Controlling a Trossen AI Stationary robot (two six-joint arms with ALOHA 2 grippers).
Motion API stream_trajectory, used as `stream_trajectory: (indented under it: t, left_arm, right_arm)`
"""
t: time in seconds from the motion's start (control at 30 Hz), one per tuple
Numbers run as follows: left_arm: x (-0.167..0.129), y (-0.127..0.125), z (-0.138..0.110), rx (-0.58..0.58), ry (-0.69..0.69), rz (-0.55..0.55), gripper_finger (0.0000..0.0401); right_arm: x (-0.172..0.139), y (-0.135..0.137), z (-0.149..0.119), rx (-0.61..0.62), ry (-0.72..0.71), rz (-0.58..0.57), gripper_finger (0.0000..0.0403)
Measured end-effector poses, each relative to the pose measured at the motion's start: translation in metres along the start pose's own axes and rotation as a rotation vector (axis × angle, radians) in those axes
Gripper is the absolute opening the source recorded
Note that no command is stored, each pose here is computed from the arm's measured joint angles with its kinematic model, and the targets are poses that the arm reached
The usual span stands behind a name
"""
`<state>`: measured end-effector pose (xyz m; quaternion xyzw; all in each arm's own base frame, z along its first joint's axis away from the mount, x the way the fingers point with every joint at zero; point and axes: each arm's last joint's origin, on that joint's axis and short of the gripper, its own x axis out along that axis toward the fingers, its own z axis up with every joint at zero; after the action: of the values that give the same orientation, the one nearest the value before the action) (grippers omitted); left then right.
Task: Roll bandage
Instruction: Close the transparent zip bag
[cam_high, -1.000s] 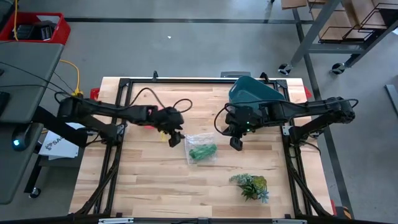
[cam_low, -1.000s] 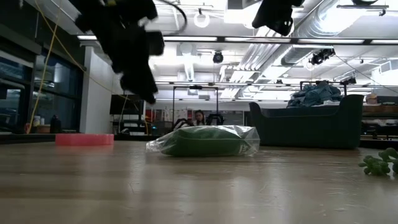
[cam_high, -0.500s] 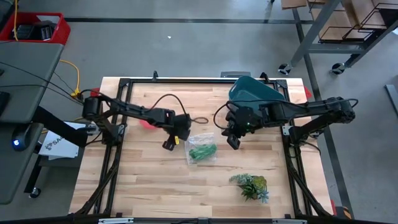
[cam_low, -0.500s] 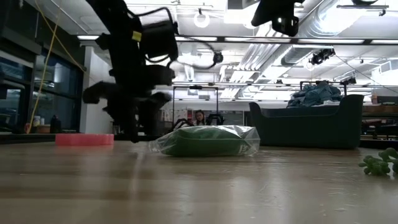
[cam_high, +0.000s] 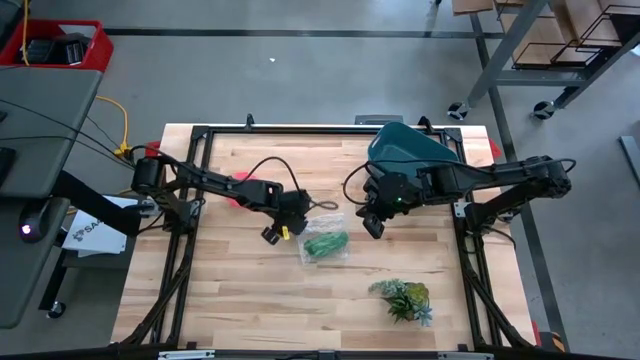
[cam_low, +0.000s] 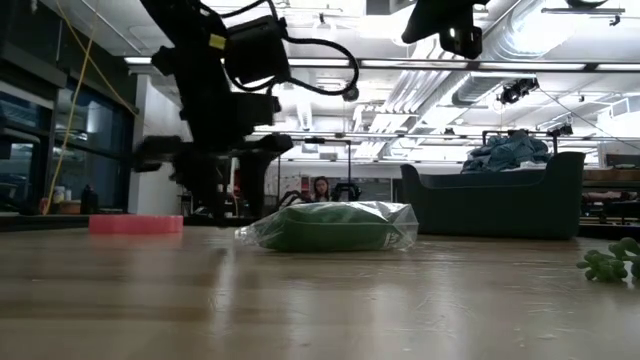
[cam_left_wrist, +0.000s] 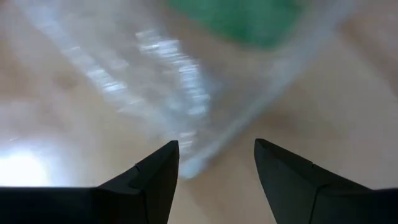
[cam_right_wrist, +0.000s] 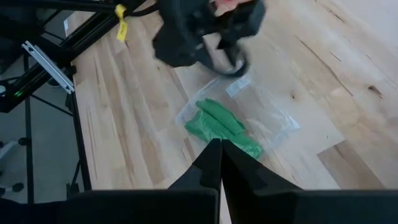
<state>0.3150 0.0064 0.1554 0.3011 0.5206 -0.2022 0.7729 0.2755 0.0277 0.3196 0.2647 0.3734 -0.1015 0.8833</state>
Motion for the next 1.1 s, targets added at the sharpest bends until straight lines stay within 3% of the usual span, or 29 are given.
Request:
stream_trajectory:
  t: [0.27,0.53,0.63,0.7,0.77,0.83,1.0,1.1]
  left_arm:
    - [0.007,-0.016,0.015,0.175,-0.012,-0.022,0.0204]
    - [0.031,-0.019,0.014,0.169,0.060,-0.024,0.0201]
    - [0.032,-0.023,0.016,0.166,0.046,-0.046,0.0169]
    - [0.033,-0.025,0.018,0.159,0.042,-0.047,0.0121]
    - [0.033,-0.027,0.020,0.132,0.038,-0.052,0.0052]
    - [0.033,-0.028,0.021,0.084,0.032,-0.051,0.0016]
    - [0.026,-0.028,0.023,-0.105,0.045,-0.064,0.0003]
    - [0.009,-0.025,0.022,-0.254,0.054,-0.168,0.0001]
  right_arm:
    - [0.000,0.000,0.000,-0.002,0.000,-0.001,0.0000]
    - [0.000,0.000,0.000,0.003,0.012,0.021,0.0000]
    - [0.000,0.001,0.000,0.006,0.029,0.045,0.0000]
    - [0.000,0.001,-0.001,0.006,0.035,0.053,0.0000]
    - [0.000,0.002,-0.001,0.006,0.038,0.062,0.0000]
    - [0.000,0.002,-0.001,0.006,0.046,0.075,0.0000]
    - [-0.001,0.004,0.001,-0.013,0.047,0.121,0.0000]
    - [-0.002,0.007,0.002,-0.045,0.058,0.183,0.0000]
